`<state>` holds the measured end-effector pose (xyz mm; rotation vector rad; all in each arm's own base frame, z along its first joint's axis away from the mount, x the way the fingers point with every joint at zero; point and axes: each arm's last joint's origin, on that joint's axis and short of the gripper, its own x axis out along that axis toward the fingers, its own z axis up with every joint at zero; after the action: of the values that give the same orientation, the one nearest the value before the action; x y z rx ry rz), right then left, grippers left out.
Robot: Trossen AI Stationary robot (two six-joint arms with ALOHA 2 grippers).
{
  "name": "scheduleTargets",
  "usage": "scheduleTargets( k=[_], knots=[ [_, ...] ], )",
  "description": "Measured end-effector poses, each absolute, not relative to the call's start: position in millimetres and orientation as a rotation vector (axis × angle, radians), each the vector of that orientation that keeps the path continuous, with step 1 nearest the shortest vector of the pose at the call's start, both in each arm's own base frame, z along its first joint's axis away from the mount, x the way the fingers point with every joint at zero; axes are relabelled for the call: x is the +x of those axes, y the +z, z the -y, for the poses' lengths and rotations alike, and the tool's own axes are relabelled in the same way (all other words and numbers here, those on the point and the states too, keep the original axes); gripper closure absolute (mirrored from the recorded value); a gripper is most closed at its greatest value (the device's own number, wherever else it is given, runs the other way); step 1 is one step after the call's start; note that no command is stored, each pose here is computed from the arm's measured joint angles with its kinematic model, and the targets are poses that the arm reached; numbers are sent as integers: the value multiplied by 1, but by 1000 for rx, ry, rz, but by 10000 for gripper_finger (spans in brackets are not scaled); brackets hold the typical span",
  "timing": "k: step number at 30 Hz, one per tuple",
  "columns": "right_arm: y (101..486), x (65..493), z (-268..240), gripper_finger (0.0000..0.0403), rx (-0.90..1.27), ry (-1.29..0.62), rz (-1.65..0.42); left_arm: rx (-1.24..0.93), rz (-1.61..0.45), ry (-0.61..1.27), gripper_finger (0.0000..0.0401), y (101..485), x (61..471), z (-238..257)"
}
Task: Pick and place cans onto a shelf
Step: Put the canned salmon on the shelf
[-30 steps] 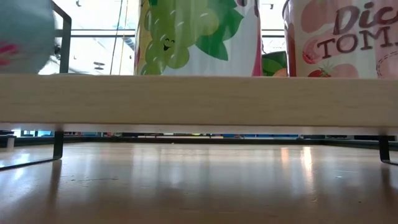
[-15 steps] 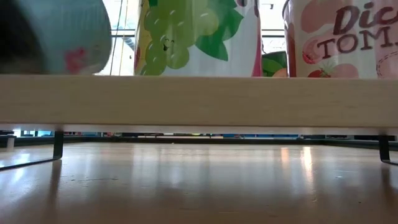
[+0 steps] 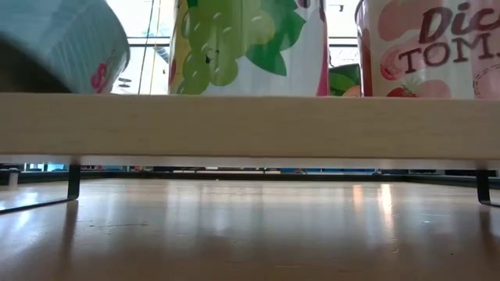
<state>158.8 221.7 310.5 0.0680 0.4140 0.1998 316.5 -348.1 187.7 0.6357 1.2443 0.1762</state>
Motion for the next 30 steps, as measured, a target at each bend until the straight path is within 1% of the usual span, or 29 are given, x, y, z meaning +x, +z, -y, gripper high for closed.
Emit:
scheduleTargets(
  k=[5,9,15,19,23,30],
  knots=[
    [310,159,-222,55,68,201,-415,570,-1285,150,112,196,316,346],
    [311,159,-222,55,69,202,-415,543,-1282,131,98,208,315,343],
    [310,159,-222,55,69,201,-415,333,-1222,230,111,235,321,330],
    [310,159,-221,55,69,200,-415,193,-1169,261,122,236,330,331],
    [310,159,-221,55,68,200,-415,126,-1143,230,130,229,336,337],
    [310,158,-222,55,68,205,-416,117,-1164,347,140,226,334,328]
  ],
)
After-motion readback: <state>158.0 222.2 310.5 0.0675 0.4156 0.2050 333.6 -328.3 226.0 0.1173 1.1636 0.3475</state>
